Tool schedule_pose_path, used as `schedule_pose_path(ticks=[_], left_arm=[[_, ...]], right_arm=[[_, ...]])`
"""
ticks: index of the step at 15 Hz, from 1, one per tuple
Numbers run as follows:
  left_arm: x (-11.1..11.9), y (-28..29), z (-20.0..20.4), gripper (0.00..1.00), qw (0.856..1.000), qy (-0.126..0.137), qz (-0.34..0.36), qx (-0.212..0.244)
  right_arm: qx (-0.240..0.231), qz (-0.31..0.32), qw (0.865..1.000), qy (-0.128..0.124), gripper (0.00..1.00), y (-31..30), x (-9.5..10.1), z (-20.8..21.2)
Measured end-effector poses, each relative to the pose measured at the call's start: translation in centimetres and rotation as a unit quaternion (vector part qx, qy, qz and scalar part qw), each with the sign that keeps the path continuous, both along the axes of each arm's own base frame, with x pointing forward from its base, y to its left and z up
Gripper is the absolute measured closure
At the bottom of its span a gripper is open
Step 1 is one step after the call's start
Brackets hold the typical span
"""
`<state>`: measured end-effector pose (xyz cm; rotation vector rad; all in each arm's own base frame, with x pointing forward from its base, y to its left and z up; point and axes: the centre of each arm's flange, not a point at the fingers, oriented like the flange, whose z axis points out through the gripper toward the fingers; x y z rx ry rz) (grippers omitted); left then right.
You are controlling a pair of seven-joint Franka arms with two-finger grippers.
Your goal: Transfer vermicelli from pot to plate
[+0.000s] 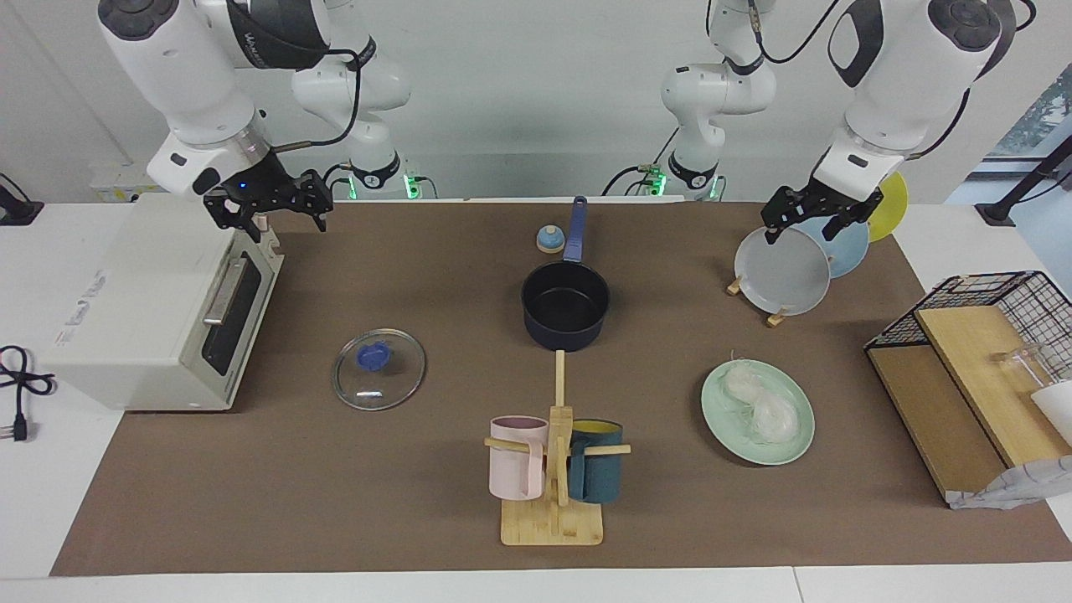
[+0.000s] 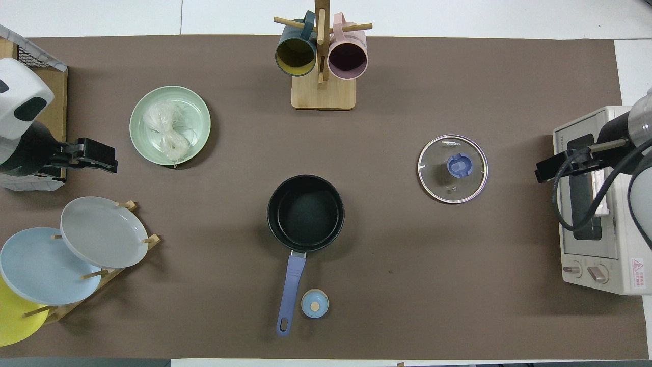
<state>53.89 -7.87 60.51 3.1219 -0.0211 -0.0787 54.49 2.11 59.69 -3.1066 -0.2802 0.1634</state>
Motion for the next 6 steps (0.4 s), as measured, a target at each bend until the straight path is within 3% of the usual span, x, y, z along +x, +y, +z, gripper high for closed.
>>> schedule_pose_path(ticks=[6], left_arm=[[0.00, 0.10, -0.18, 0.00, 1.000, 0.005, 0.001, 0.001]], right_arm=[[0.000, 0.000, 1.000, 0.000, 0.00, -0.01, 0.00, 0.00]])
